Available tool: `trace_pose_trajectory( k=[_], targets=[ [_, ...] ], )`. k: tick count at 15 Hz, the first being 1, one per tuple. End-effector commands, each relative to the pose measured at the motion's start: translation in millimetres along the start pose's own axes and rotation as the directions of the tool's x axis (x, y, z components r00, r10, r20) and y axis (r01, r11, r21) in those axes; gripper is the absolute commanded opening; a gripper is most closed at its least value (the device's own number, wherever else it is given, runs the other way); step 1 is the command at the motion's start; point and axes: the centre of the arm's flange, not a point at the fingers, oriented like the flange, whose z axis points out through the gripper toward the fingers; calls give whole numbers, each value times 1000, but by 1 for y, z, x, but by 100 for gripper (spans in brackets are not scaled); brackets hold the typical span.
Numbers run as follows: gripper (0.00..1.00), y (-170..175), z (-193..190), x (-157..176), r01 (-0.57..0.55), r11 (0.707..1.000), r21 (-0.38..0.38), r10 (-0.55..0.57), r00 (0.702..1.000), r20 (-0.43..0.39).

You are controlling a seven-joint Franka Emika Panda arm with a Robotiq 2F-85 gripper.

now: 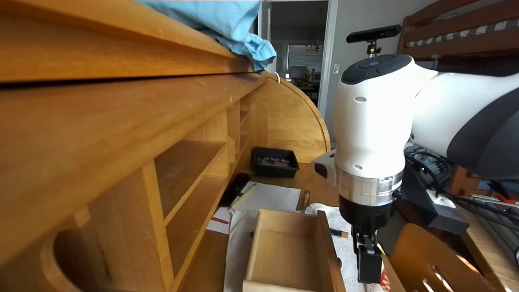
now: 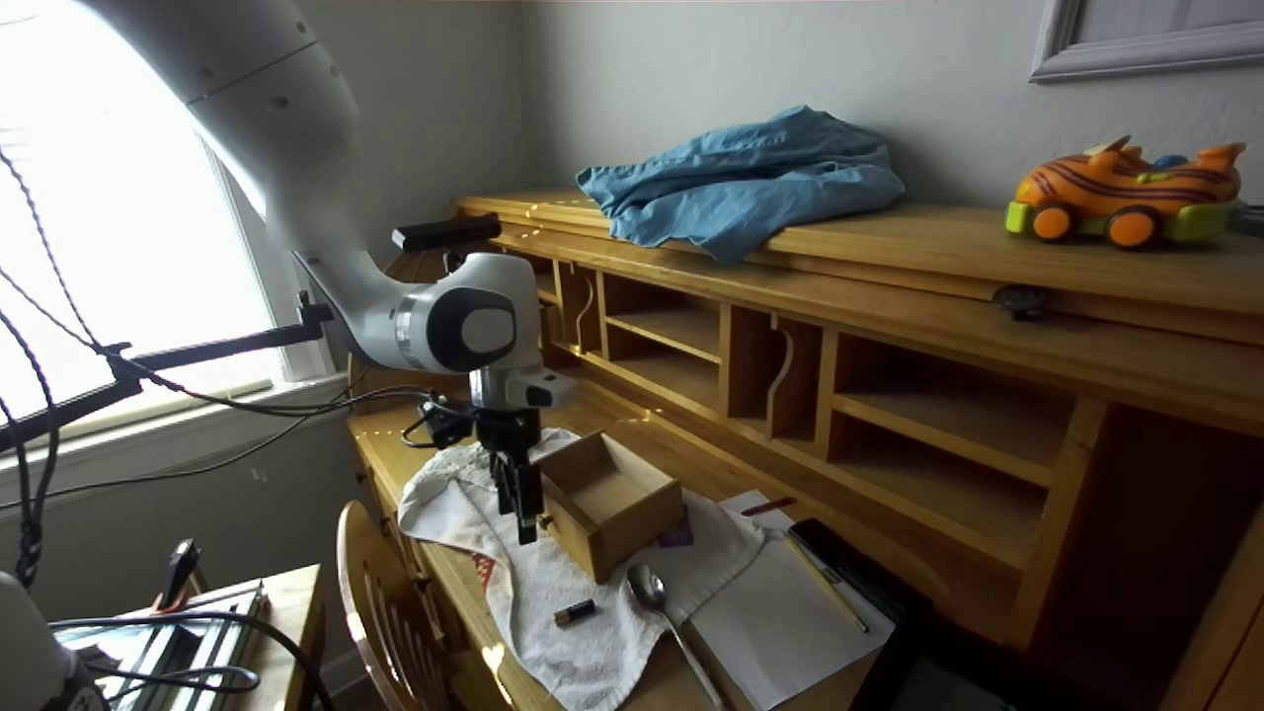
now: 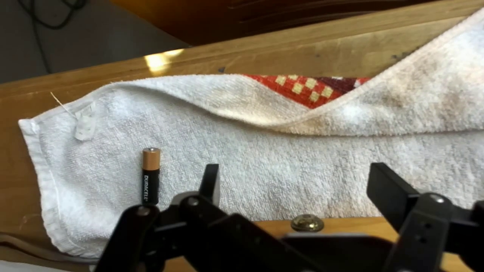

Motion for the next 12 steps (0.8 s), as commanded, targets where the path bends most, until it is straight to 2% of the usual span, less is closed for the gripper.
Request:
trace_pose_trajectory(
  k=[1, 7, 12],
  targets=[
    [100, -1, -1, 1, 6, 1000, -10, -6, 1000, 0],
    [100, 0, 3, 9, 25, 997, -70, -29, 998, -62],
    [100, -9, 4, 16, 42, 997, -64, -49, 993, -110]
  ],
)
